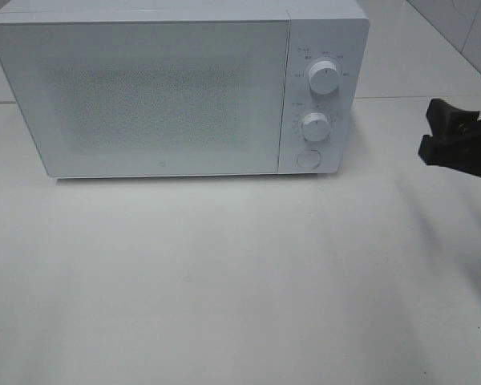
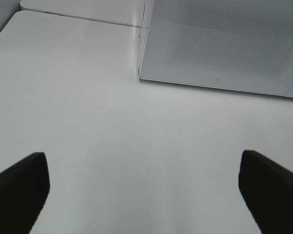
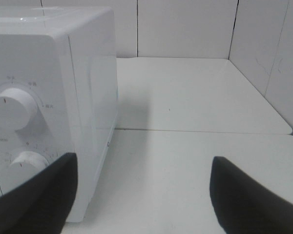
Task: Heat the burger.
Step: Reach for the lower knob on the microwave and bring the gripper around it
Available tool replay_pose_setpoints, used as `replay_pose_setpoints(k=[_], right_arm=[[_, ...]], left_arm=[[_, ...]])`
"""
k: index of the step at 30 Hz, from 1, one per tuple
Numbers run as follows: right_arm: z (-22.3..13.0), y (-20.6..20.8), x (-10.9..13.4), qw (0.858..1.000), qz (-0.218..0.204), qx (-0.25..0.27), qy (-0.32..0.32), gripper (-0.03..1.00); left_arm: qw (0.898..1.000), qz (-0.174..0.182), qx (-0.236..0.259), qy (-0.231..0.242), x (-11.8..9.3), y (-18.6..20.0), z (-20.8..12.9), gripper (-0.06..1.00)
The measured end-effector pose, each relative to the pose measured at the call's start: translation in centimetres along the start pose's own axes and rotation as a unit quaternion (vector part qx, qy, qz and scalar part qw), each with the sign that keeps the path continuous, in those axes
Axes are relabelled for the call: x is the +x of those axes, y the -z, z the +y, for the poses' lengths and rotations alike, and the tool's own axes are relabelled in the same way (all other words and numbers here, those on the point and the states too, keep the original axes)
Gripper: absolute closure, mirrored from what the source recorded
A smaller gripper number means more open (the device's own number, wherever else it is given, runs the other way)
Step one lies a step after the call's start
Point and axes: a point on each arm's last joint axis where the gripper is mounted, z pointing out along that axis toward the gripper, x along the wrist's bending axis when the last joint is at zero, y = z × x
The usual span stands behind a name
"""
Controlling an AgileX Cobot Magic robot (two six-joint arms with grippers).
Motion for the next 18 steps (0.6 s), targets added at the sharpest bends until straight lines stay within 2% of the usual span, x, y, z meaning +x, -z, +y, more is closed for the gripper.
replay_pose_setpoints(k=[4,7,18], right_arm=[[-1.4,0.0,1.7,0.999,-0.029,0.009,0.028,0.26],[-2.1,0.2,2.7,0.999,-0.035,0.022,0.028,0.26],[-3.9,1.1,6.4,0.998,-0.002,0.062,0.032,0.26]], left_arm=[[1.0,0.0,0.0,0.0,0.0,0.0,0.0,-0.03],[1.0,0.0,0.0,0.0,0.0,0.0,0.0,-0.03],[1.0,0.0,0.0,0.0,0.0,0.0,0.0,-0.03]])
